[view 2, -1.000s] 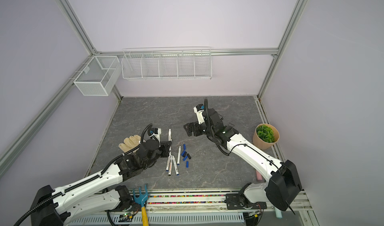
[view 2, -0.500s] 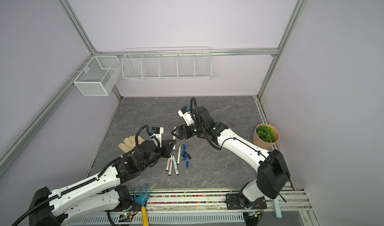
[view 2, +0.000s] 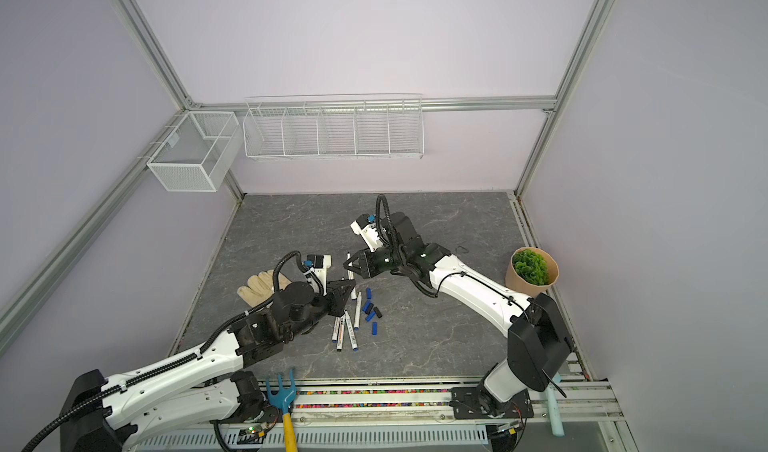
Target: Insert the pens into the pen caps
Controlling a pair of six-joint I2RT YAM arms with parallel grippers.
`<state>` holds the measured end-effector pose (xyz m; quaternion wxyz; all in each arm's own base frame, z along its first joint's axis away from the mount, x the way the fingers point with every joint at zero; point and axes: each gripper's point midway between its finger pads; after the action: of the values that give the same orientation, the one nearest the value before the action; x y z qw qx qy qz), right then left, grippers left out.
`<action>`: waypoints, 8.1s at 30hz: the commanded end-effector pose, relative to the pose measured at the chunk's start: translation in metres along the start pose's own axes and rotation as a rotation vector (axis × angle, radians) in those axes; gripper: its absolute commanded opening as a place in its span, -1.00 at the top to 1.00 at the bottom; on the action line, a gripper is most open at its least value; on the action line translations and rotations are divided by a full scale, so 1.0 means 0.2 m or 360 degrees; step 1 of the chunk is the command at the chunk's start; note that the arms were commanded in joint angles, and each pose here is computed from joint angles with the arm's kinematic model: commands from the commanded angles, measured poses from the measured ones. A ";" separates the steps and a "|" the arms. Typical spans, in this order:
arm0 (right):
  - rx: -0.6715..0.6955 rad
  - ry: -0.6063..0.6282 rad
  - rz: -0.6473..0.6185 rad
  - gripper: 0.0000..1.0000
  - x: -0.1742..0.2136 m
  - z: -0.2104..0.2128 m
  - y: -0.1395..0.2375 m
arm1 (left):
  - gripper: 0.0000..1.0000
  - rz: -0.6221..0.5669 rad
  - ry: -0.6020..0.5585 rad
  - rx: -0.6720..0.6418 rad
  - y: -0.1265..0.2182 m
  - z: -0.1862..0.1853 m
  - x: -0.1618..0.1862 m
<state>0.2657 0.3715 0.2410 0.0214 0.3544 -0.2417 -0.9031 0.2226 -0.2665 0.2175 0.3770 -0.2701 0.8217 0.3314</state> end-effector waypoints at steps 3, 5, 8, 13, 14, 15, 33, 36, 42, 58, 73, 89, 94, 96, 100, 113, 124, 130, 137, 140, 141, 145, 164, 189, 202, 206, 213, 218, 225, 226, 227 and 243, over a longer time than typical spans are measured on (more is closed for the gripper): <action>-0.0058 -0.0030 -0.0048 0.86 -0.04 0.01 0.07 | 0.38 -0.0120 0.0048 -0.0011 0.04 0.02 -0.06; -0.0074 -0.0039 -0.0058 0.86 -0.04 0.01 0.08 | 0.08 -0.0118 0.0059 -0.0003 0.04 0.02 -0.05; -0.0106 -0.0051 -0.0061 0.86 -0.04 0.02 0.10 | -0.03 -0.0092 0.0060 0.0018 0.03 0.03 -0.04; -0.0170 -0.0024 -0.0058 0.86 -0.05 0.07 0.12 | -0.03 -0.0047 0.0045 0.0124 0.01 -0.03 -0.04; -0.0177 -0.0023 -0.0055 0.86 -0.05 0.07 0.12 | -0.03 -0.0041 0.0031 0.0149 0.00 -0.04 -0.04; -0.0183 -0.0022 -0.0053 0.86 -0.05 0.08 0.12 | -0.03 -0.0038 0.0018 0.0164 0.00 -0.06 -0.05; -0.0181 -0.0019 -0.0035 0.86 -0.04 0.08 0.13 | 0.46 -0.0032 -0.0006 0.0268 -0.07 -0.14 -0.11; -0.0160 -0.0032 -0.0042 0.86 -0.04 0.06 0.13 | 0.77 -0.0063 0.0020 0.0274 -0.05 -0.14 -0.13; -0.0068 -0.0057 -0.0038 0.52 0.00 -0.01 0.13 | 1.00 -0.0116 0.0085 0.0195 -0.02 -0.07 -0.13; 0.0646 0.0259 0.0804 -0.27 0.85 -0.35 0.05 | 1.00 -0.0280 0.0542 -0.0762 0.19 0.63 0.08; 0.0693 0.0277 0.1231 -0.16 1.15 -0.46 -0.11 | 1.00 -0.0161 0.0543 -0.0753 0.19 0.63 0.16; 0.0834 0.0374 0.1228 -0.05 1.09 -0.53 -0.21 | 1.00 -0.0172 0.0543 -0.0761 0.23 0.64 0.16; 0.0924 0.0433 0.1237 0.13 1.09 -0.56 -0.22 | 1.00 -0.0170 0.0539 -0.0754 0.23 0.64 0.16; 0.0954 0.0457 0.1255 0.27 1.10 -0.57 -0.22 | 1.00 -0.0170 0.0535 -0.0753 0.23 0.64 0.15; 0.0998 0.0511 0.1286 0.38 1.13 -0.58 -0.23 | 1.00 -0.0164 0.0530 -0.0748 0.23 0.63 0.15; 0.0836 0.0577 0.1081 0.86 1.01 -0.42 -0.20 | 1.00 -0.0142 0.0500 -0.0710 0.19 0.61 0.16; 0.0415 0.0231 0.0125 0.86 0.22 -0.14 0.12 | 1.00 0.0153 0.0129 -0.0119 -0.01 0.23 0.22; 0.0083 0.0058 -0.0150 0.86 -0.03 -0.02 0.19 | 1.00 0.0230 -0.0048 0.0089 -0.03 0.04 0.25; -0.0117 -0.0023 -0.0101 0.86 -0.03 0.04 0.11 | 1.00 0.0227 -0.0143 0.0199 -0.03 -0.07 0.25; -0.0116 -0.0008 -0.0059 0.86 0.01 0.04 0.10 | 1.00 0.0209 -0.0142 0.0203 -0.04 -0.07 0.24; -0.0113 -0.0002 -0.0045 0.86 0.02 0.04 0.10 | 1.00 0.0197 -0.0138 0.0203 -0.04 -0.07 0.23; -0.0074 0.0030 0.0001 0.86 0.05 0.02 0.12 | 1.00 0.0175 -0.0143 0.0213 -0.04 -0.08 0.22; -0.0007 0.0031 0.0014 0.86 0.06 -0.04 0.09 | 1.00 0.0144 -0.0140 0.0236 -0.05 -0.10 0.20; 0.0050 0.0047 -0.0013 0.86 0.02 -0.07 0.11 | 1.00 0.0138 -0.0135 0.0232 -0.04 -0.09 0.21; 0.0067 0.0059 -0.0047 0.86 -0.04 -0.09 0.11 | 1.00 0.0145 -0.0136 0.0233 -0.05 -0.09 0.21; 0.0065 0.0050 -0.0044 0.86 -0.04 -0.09 0.11 | 1.00 0.0150 -0.0137 0.0229 -0.05 -0.09 0.22; 0.0014 0.0041 -0.0017 0.86 0.02 -0.08 0.12 | 1.00 0.0147 -0.0136 0.0224 -0.05 -0.08 0.21; -0.0013 0.0051 -0.0018 0.86 0.03 -0.05 0.14 | 1.00 0.0141 -0.0131 0.0216 -0.05 -0.08 0.22; -0.0004 0.0068 -0.0044 0.86 0.01 -0.04 0.16 | 1.00 0.0153 -0.0131 0.0213 -0.06 -0.08 0.23; -0.0007 0.0070 -0.0050 0.86 0.00 -0.04 0.16 | 1.00 0.0158 -0.0134 0.0215 -0.06 -0.08 0.23; -0.0009 0.0071 -0.0056 0.86 -0.01 -0.03 0.17 | 1.00 0.0158 -0.0136 0.0213 -0.07 -0.08 0.23; -0.0047 0.0052 -0.0015 0.86 0.04 -0.02 0.17 | 1.00 0.0177 -0.0147 0.0213 -0.08 -0.08 0.24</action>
<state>0.2669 0.3414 0.2465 0.0167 0.3618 -0.2354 -0.9019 0.1980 -0.2932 0.1714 0.4019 -0.1805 0.8394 0.3181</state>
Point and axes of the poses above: each gripper's point midway between its finger pads, its own y axis back along the fingers, its own z axis along the line the jaws close on, x = y × z, and after that the axes turned 1 degree about -y, right-handed
